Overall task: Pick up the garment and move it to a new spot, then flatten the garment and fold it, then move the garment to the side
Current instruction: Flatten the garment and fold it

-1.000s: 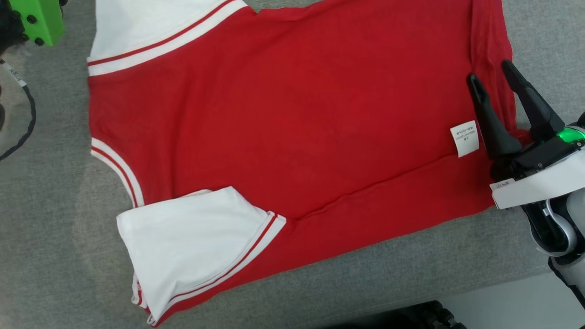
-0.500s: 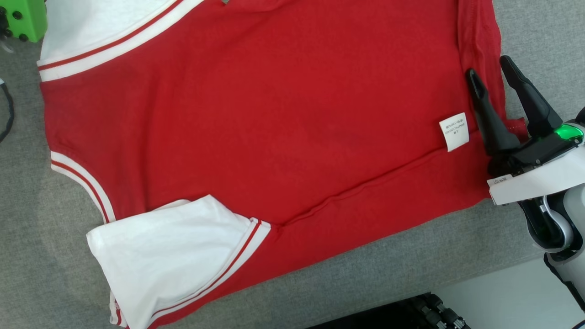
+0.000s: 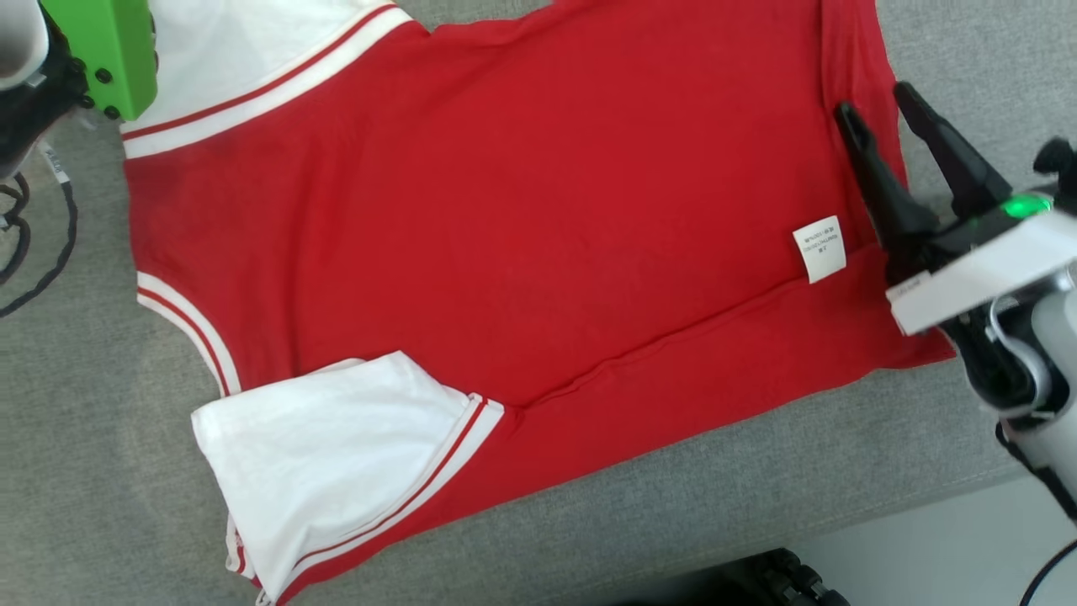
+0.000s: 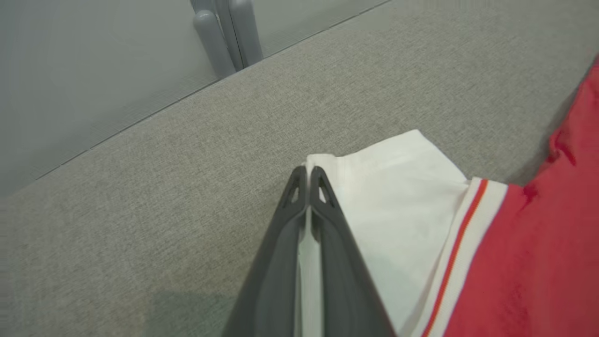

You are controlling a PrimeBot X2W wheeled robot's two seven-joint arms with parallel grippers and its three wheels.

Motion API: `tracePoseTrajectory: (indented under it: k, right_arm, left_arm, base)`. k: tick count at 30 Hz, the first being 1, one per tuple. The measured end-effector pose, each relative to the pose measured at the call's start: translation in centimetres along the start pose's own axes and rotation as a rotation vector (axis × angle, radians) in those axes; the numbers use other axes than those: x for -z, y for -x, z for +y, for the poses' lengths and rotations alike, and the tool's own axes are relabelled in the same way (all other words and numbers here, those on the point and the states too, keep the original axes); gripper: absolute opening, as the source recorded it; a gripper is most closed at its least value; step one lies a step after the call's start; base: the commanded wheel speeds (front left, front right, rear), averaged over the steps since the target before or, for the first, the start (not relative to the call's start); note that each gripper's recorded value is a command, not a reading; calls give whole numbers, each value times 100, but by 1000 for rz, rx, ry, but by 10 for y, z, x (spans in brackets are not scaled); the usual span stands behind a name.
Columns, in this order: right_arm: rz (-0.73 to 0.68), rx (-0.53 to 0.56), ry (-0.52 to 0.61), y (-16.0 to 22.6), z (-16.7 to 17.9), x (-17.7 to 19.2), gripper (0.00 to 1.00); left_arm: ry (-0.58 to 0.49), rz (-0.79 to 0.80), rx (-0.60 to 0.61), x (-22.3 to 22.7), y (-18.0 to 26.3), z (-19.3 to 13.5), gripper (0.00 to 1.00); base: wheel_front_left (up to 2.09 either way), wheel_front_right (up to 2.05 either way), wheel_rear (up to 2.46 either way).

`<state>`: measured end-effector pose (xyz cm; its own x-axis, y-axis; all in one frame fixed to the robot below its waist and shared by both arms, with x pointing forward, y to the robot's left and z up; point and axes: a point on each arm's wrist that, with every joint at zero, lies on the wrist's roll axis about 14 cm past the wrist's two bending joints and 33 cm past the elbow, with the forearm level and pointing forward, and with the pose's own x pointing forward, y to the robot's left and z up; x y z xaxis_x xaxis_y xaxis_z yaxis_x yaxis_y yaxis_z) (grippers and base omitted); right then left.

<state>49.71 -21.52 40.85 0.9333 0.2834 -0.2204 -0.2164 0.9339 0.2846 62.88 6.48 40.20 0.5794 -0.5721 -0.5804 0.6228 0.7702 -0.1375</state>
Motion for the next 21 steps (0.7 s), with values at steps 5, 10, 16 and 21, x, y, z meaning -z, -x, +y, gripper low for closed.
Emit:
tracePoseTrajectory:
  k: [5, 10, 16, 21]
  right_arm:
    - [53, -6, -28, -24, -3, -18, 100]
    - [116, 19, -55, -47, -14, -21, 100]
    - [185, 38, -79, -72, -20, -12, 100]
    - [229, 53, -85, -86, -24, -4, 100]
  left_arm:
    - [-20, -52, 18, -18, 18, -10, 0]
    - [-42, -72, 33, -23, 30, -18, 0]
    - [-55, -82, 35, -22, 37, -19, 0]
    - [-61, -81, 34, -19, 39, -18, 0]
  base:
    - [0, 0, 0]
    - [0, 0, 0]
    - [0, 0, 0]
    - [0, 0, 0]
